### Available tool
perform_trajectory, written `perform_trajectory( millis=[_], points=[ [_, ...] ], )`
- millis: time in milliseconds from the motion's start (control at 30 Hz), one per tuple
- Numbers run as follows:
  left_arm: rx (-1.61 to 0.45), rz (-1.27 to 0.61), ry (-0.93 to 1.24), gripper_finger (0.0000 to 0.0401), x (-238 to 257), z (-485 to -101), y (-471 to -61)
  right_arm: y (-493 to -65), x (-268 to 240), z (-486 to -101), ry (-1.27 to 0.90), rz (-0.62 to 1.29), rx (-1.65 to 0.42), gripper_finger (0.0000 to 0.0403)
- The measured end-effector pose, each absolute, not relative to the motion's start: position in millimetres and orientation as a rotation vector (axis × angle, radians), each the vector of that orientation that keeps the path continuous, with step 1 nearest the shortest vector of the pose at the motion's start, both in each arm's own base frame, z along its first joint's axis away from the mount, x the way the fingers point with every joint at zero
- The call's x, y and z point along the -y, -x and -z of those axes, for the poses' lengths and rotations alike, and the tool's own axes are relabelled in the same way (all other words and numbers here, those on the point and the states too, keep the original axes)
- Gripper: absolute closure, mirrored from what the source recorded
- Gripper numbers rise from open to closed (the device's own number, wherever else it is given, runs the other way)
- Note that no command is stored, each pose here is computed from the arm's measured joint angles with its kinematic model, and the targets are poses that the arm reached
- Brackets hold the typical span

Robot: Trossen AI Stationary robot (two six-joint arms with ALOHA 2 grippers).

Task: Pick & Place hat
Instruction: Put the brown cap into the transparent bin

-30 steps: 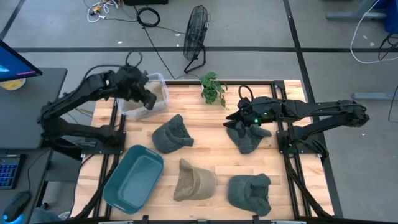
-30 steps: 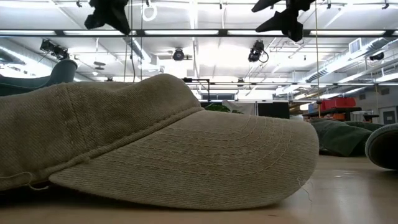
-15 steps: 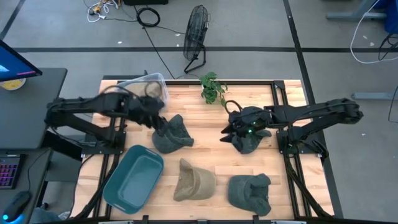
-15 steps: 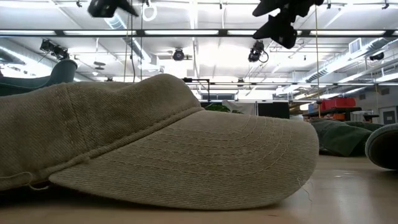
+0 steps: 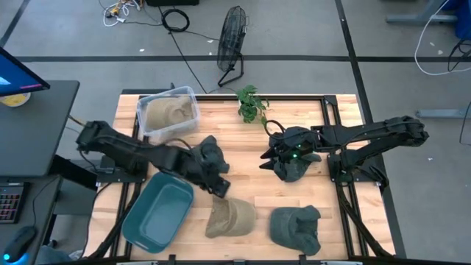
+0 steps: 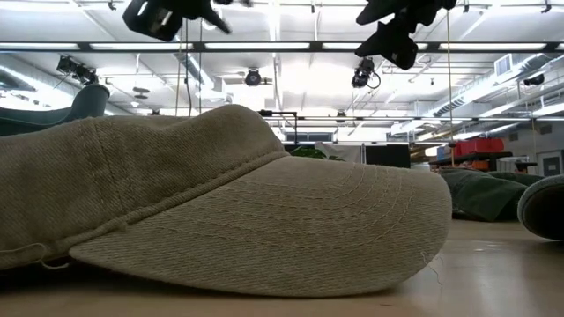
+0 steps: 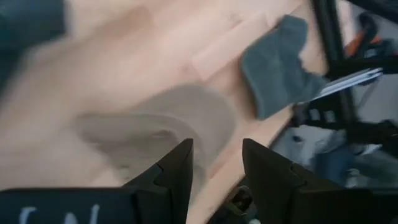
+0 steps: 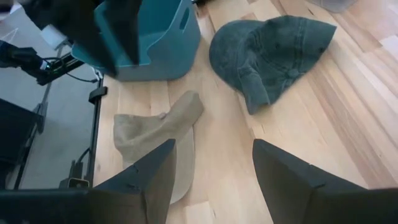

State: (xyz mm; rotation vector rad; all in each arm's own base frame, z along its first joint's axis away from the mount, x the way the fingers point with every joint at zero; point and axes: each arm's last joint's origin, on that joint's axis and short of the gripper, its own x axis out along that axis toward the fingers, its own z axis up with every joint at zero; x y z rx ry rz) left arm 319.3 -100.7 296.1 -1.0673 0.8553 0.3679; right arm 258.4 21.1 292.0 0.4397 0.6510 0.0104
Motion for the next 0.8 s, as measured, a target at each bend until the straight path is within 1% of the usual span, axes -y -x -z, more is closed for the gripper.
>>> perform_trajectory(
  millis=[167, 300, 533, 800],
  points=[
    [-0.831, -0.366, 1.171, 0.0259, 120, -273, -342, -258, -21, -292, -0.426, -0.015, -0.651, 0.0186],
    [-0.85, -0.385, 1.213, 0.0259, 134, -252, -353, -258, -21, -292, -0.425, -0.015, -0.651, 0.0186],
    [-0.914, -0.461, 1.271, 0.0259, 155, -225, -355, -258, -21, -291, -0.422, -0.013, -0.661, 0.0186],
    [-0.958, -0.516, 1.323, 0.0259, 164, -218, -350, -258, -21, -291, -0.421, -0.012, -0.665, 0.0186]
  ],
)
